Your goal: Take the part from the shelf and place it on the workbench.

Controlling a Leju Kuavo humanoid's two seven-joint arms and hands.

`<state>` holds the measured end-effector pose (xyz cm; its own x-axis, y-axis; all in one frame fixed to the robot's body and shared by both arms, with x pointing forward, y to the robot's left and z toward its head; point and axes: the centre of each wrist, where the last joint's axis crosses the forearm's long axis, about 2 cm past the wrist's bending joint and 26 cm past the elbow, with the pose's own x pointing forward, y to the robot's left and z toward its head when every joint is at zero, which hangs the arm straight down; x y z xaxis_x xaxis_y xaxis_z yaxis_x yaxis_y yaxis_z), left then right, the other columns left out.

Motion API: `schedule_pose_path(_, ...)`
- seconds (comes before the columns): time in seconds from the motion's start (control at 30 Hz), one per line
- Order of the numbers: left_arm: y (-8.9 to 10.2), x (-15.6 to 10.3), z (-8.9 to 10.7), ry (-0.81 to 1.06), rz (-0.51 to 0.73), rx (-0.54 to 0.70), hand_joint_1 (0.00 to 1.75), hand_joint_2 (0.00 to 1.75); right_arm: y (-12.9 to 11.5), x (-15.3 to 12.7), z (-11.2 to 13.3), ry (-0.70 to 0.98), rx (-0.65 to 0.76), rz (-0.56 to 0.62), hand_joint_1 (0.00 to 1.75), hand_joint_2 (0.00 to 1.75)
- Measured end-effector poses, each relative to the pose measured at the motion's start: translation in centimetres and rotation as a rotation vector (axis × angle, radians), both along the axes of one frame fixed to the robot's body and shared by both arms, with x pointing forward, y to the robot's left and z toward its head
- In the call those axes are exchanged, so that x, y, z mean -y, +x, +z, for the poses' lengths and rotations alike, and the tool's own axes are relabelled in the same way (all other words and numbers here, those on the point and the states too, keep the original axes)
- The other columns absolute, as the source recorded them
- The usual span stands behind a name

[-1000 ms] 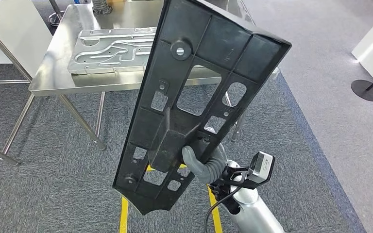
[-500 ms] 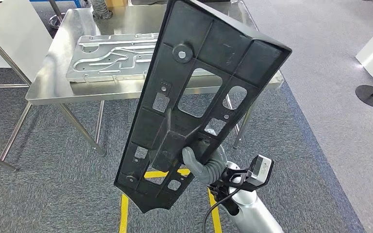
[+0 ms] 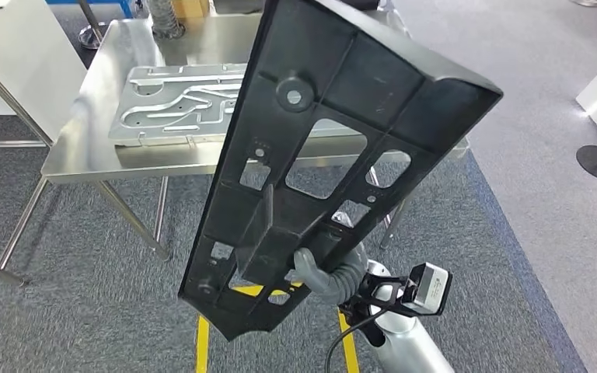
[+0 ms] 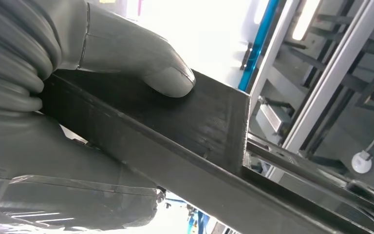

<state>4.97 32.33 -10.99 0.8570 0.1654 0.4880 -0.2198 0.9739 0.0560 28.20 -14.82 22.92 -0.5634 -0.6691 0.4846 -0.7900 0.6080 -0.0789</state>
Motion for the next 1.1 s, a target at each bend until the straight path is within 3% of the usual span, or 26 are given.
schedule_pose_path(0.77, 0.4, -0.3, 0.1, 0.010, -0.003, 0.005, 0.00, 1.75, -0.3, 0.4, 0.6, 0.097, -0.023, -0.066, 1.64, 1.75)
schedule_pose_path(1.1, 0.9, -0.4, 0.1, 0.012, -0.023, 0.018, 0.00, 1.75, 0.6, 0.1, 2.2, 0.111, 0.021, -0.077, 1.64, 1.75)
